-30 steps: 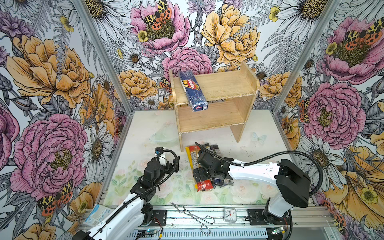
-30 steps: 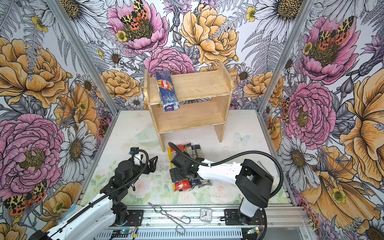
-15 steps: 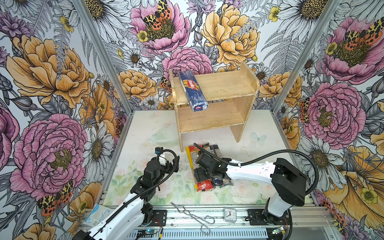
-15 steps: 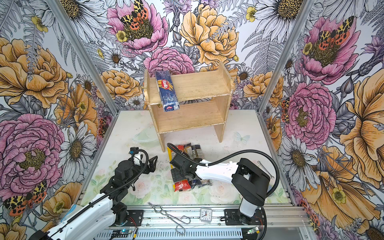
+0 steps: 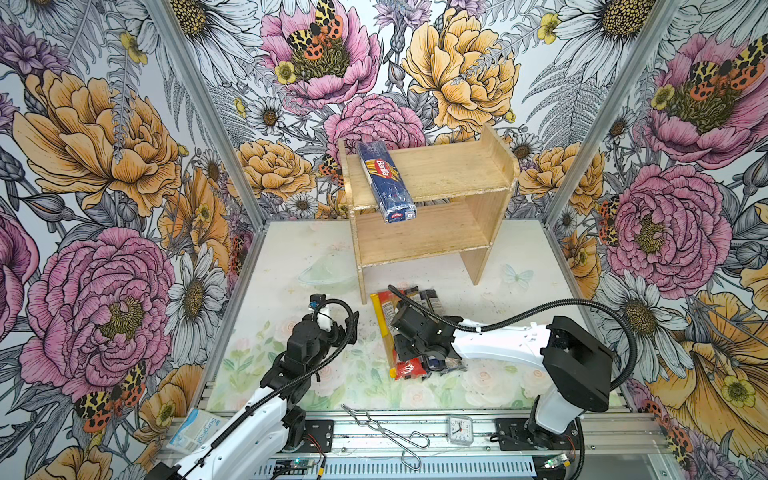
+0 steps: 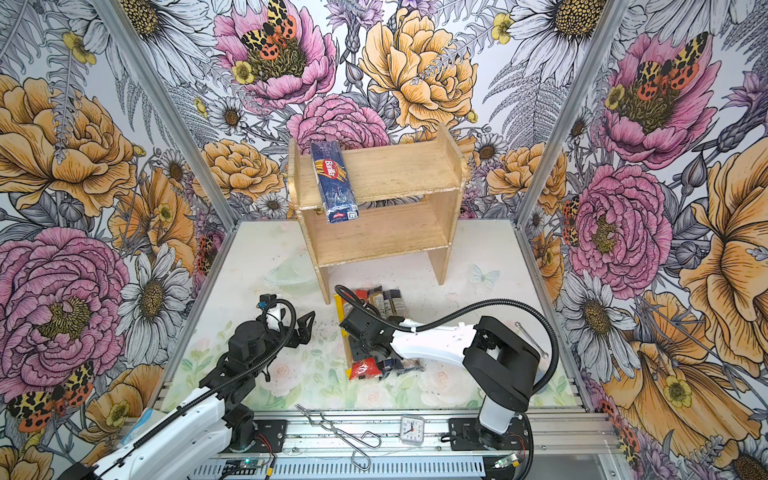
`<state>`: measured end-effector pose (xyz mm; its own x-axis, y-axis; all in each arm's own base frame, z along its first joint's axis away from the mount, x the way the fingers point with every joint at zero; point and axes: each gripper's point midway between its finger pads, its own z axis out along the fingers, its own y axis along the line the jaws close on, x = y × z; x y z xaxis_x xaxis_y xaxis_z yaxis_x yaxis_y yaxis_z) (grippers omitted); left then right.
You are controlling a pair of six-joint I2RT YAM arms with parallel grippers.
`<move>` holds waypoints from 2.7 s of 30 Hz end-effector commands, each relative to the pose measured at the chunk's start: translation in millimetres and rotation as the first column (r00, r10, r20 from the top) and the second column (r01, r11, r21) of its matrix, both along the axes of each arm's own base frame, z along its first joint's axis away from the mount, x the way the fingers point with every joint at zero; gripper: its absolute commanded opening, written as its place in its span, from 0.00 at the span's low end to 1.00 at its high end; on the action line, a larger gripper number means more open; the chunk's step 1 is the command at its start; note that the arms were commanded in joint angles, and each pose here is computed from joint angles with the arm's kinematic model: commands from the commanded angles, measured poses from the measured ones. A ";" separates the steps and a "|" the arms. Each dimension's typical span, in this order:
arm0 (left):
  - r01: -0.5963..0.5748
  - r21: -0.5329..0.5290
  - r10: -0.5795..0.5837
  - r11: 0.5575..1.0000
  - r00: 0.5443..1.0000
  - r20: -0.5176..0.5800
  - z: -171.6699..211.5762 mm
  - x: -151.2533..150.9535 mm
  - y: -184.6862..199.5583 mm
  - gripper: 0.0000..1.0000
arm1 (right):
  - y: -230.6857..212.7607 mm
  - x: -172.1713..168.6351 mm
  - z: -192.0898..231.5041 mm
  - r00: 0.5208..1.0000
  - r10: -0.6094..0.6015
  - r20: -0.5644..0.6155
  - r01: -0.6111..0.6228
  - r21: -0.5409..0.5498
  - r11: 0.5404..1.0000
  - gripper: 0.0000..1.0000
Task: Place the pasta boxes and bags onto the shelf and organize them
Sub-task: 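Lower the right gripper onto the clear spaghetti packs on the table, then close the right gripper on the red-ended spaghetti pack and lift it, then carry the red-ended pack upright with the right gripper up to the top shelf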
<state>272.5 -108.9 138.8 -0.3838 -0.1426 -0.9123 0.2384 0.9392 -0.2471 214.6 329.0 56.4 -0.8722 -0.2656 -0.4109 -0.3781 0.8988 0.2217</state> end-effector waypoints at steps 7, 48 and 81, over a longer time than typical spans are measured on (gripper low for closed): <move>0.004 -0.013 -0.004 1.000 1.000 0.008 -0.6 -0.8 0.5 0.99 | -3.4 -0.7 29.7 0.998 0.015 0.058 -0.018 0.051 0.999 0.37; 0.028 -0.015 -0.028 0.999 1.000 0.007 -0.5 0.6 -4.6 0.99 | -135.5 -38.1 212.7 0.969 -0.034 0.244 -0.035 0.273 0.961 0.00; 0.039 -0.013 -0.039 0.999 0.999 0.001 -1.8 1.1 -6.6 0.99 | -189.1 -20.8 382.7 0.776 -0.154 0.611 -0.007 0.254 0.967 0.00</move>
